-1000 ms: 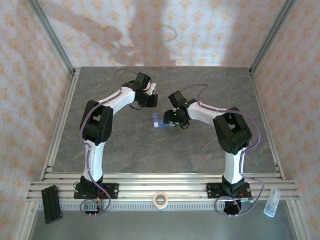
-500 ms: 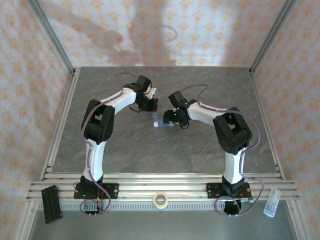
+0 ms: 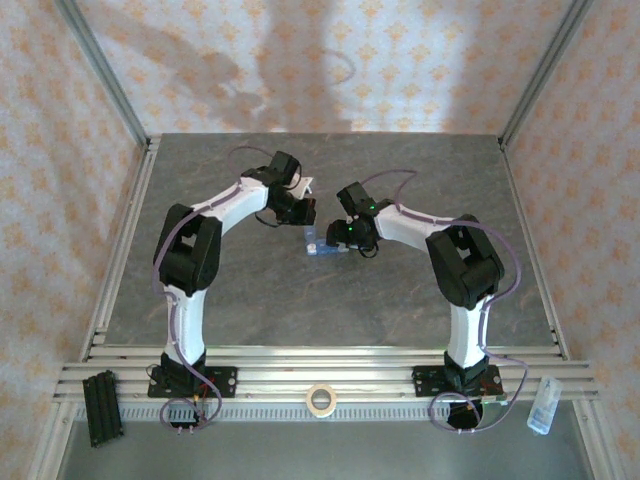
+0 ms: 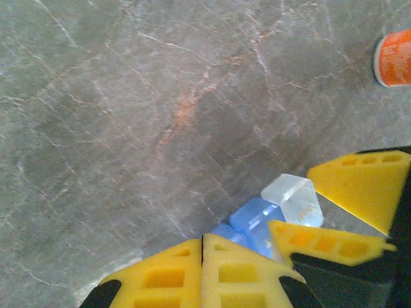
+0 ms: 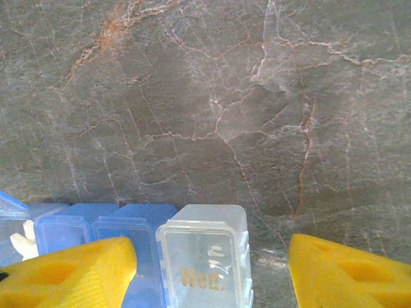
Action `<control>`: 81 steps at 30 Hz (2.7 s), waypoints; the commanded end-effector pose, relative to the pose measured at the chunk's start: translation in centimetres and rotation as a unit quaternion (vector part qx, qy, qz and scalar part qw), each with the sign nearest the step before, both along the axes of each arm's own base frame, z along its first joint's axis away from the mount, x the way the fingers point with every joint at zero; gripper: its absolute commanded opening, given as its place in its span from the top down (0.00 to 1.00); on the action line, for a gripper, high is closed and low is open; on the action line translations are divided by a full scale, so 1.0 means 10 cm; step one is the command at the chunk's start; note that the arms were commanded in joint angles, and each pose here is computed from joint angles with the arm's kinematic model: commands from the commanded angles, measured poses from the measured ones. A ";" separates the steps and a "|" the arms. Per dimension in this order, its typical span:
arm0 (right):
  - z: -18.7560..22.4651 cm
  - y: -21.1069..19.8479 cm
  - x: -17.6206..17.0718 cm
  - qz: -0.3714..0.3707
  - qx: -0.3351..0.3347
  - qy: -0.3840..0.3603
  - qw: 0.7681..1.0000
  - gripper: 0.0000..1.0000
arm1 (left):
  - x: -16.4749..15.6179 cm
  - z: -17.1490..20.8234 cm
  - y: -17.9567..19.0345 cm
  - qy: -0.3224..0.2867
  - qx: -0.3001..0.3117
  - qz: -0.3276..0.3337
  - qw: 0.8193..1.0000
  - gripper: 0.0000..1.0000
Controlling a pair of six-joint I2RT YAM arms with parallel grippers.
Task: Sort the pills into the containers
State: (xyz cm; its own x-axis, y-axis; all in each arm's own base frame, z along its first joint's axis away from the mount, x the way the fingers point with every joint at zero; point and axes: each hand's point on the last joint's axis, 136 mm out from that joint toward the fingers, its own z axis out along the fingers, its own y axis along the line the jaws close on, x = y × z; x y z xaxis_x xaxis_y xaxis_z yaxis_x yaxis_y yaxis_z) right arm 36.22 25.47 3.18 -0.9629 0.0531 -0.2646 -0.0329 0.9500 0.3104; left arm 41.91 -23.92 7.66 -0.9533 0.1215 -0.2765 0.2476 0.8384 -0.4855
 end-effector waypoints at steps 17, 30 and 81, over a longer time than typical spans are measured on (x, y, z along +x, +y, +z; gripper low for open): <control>-0.41 -0.29 -0.28 -0.012 -0.064 0.059 0.996 0.34 | -0.23 0.18 -0.03 -0.028 0.006 -0.006 1.000 1.00; -0.41 -0.30 -0.30 -0.012 -0.066 0.060 0.996 0.34 | 0.39 0.08 0.22 -0.021 0.029 0.048 0.998 0.99; -0.48 -0.34 -0.33 -0.018 -0.071 0.061 0.995 0.34 | -0.61 -0.02 -0.08 0.069 -0.004 -0.045 0.997 0.98</control>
